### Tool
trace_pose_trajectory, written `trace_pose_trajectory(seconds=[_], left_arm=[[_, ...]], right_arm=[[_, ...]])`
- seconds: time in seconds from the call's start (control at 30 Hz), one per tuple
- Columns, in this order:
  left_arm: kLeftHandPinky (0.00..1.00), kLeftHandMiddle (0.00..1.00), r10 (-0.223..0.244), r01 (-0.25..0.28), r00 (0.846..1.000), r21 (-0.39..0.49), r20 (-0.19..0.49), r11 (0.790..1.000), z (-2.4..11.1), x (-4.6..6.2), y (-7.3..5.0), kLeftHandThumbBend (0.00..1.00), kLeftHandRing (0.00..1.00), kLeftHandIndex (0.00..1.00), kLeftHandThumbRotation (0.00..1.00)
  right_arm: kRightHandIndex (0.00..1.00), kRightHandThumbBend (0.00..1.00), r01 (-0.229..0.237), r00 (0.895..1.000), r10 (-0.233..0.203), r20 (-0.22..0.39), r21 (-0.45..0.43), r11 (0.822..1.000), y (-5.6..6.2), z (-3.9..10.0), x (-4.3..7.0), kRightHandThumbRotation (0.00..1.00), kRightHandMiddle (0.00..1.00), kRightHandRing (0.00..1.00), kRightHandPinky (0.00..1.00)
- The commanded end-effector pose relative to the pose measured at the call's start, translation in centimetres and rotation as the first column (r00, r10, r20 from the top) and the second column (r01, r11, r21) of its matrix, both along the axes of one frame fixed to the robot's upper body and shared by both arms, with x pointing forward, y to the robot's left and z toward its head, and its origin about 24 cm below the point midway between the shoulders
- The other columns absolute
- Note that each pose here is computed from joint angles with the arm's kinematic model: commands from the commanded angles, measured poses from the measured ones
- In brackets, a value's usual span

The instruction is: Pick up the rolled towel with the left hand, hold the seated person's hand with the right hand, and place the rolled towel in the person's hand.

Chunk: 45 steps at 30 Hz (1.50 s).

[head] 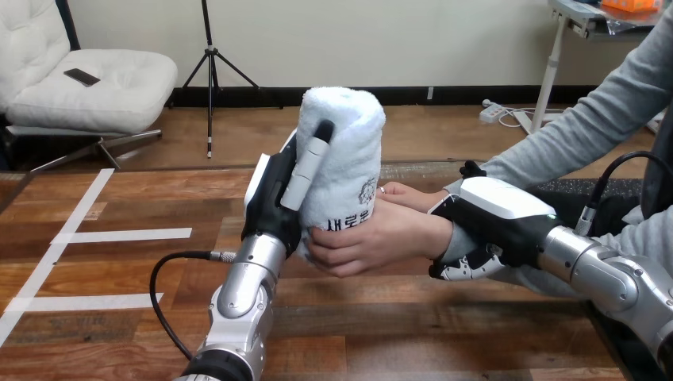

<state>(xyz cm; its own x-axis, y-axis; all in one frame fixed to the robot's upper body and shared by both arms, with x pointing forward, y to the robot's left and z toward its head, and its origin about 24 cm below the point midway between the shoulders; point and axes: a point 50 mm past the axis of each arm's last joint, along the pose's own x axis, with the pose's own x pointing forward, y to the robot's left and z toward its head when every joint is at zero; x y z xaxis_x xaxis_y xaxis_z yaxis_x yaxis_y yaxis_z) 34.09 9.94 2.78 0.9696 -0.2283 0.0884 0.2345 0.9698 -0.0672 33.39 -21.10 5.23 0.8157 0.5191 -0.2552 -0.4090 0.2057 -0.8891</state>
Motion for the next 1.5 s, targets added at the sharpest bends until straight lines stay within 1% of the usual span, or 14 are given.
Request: trace_pose_trajectory(seconds=[0.0, 0.33, 0.4, 0.67, 0.73, 0.8, 0.83, 0.97, 1.0, 1.03, 1.17, 1.3, 1.33, 1.47], left_arm=[[1.0, 0.95, -0.039, 0.04, 0.994, -0.011, 0.105, 0.999, 2.0, 0.4, -0.6, 1.0, 0.95, 0.92, 1.0], [1.0, 0.95, -0.021, 0.028, 0.989, -0.041, 0.148, 0.999, 2.1, -0.3, 0.1, 1.0, 0.96, 0.92, 1.0], [1.0, 0.95, -0.02, 0.028, 0.986, -0.043, 0.167, 0.999, 2.2, -0.5, 0.3, 1.0, 0.96, 0.93, 1.0], [1.0, 0.98, -0.035, 0.04, 0.974, -0.017, 0.223, 0.999, 2.5, -1.5, 1.1, 1.0, 0.99, 0.96, 0.99], [1.0, 0.99, -0.037, 0.041, 0.972, -0.013, 0.231, 0.999, 2.5, -1.7, 1.3, 1.0, 0.99, 0.98, 0.98], [1.0, 0.99, -0.037, 0.043, 0.97, -0.018, 0.24, 0.999, 2.6, -2.0, 1.6, 1.0, 1.0, 0.99, 0.98], [1.0, 1.0, -0.037, 0.043, 0.97, -0.02, 0.241, 0.999, 2.6, -2.0, 1.6, 1.0, 1.0, 0.99, 0.97], [1.0, 1.0, -0.035, 0.045, 0.966, -0.031, 0.257, 0.999, 2.8, -2.6, 2.1, 1.0, 1.0, 1.0, 0.96], [1.0, 1.0, -0.035, 0.045, 0.965, -0.032, 0.261, 0.998, 2.8, -2.7, 2.2, 1.0, 1.0, 1.0, 0.96], [1.0, 1.0, -0.035, 0.045, 0.964, -0.033, 0.263, 0.998, 2.8, -2.8, 2.3, 1.0, 1.0, 1.0, 0.96], [1.0, 1.0, -0.032, 0.044, 0.959, -0.035, 0.28, 0.998, 3.0, -3.3, 2.8, 1.0, 1.0, 1.0, 0.96], [1.0, 1.0, -0.027, 0.039, 0.958, -0.038, 0.286, 0.998, 3.0, -3.7, 3.2, 1.0, 1.0, 1.0, 0.96], [1.0, 1.0, -0.026, 0.039, 0.958, -0.039, 0.286, 0.998, 3.0, -3.8, 3.2, 1.0, 1.0, 1.0, 0.96], [1.0, 1.0, -0.018, 0.029, 0.954, -0.033, 0.298, 0.999, 3.2, -4.2, 3.6, 1.0, 1.0, 1.0, 0.96]], right_arm=[[0.44, 0.49, -0.063, 0.992, 0.058, 0.11, 0.04, 0.997, 1.7, 3.1, 1.4, 0.0, 0.4, 0.34, 0.3], [0.44, 0.49, -0.057, 0.994, 0.052, 0.099, 0.041, 0.998, 1.5, 3.0, 1.4, 0.0, 0.4, 0.34, 0.3], [0.45, 0.48, -0.053, 0.995, 0.049, 0.092, 0.04, 0.998, 1.5, 3.0, 1.4, 0.0, 0.4, 0.34, 0.3], [0.45, 0.48, -0.047, 0.996, 0.043, 0.082, 0.04, 0.998, 1.4, 3.0, 1.4, 0.0, 0.4, 0.35, 0.31], [0.45, 0.48, -0.045, 0.996, 0.042, 0.078, 0.041, 0.998, 1.4, 3.0, 1.4, 0.02, 0.41, 0.35, 0.32], [0.45, 0.48, -0.031, 0.998, 0.029, 0.053, 0.044, 0.999, 1.3, 2.9, 1.5, 0.02, 0.41, 0.35, 0.32], [0.46, 0.49, -0.028, 0.999, 0.026, 0.045, 0.046, 0.999, 1.3, 2.9, 1.5, 0.08, 0.42, 0.36, 0.33], [0.49, 0.54, -0.011, 1.0, 0.011, -0.003, 0.037, 0.999, 1.2, 2.9, 1.6, 0.21, 0.45, 0.4, 0.35], [0.5, 0.58, -0.009, 1.0, 0.009, -0.007, 0.031, 0.999, 1.2, 3.0, 1.6, 0.26, 0.47, 0.42, 0.36], [0.53, 0.63, -0.007, 1.0, 0.007, -0.011, 0.027, 1.0, 1.2, 3.0, 1.6, 0.33, 0.5, 0.45, 0.39], [0.57, 0.74, -0.012, 1.0, 0.012, -0.015, 0.014, 1.0, 1.1, 3.0, 1.6, 0.43, 0.55, 0.5, 0.43], [0.63, 0.87, -0.016, 1.0, 0.016, -0.026, 0.0, 1.0, 1.1, 3.1, 1.5, 0.51, 0.6, 0.57, 0.5], [0.65, 0.91, -0.016, 0.999, 0.016, -0.029, -0.002, 1.0, 1.1, 3.1, 1.5, 0.54, 0.63, 0.6, 0.53], [0.7, 0.97, -0.021, 0.999, 0.021, -0.048, -0.019, 1.0, 1.0, 3.1, 1.5, 0.6, 0.67, 0.66, 0.59]])
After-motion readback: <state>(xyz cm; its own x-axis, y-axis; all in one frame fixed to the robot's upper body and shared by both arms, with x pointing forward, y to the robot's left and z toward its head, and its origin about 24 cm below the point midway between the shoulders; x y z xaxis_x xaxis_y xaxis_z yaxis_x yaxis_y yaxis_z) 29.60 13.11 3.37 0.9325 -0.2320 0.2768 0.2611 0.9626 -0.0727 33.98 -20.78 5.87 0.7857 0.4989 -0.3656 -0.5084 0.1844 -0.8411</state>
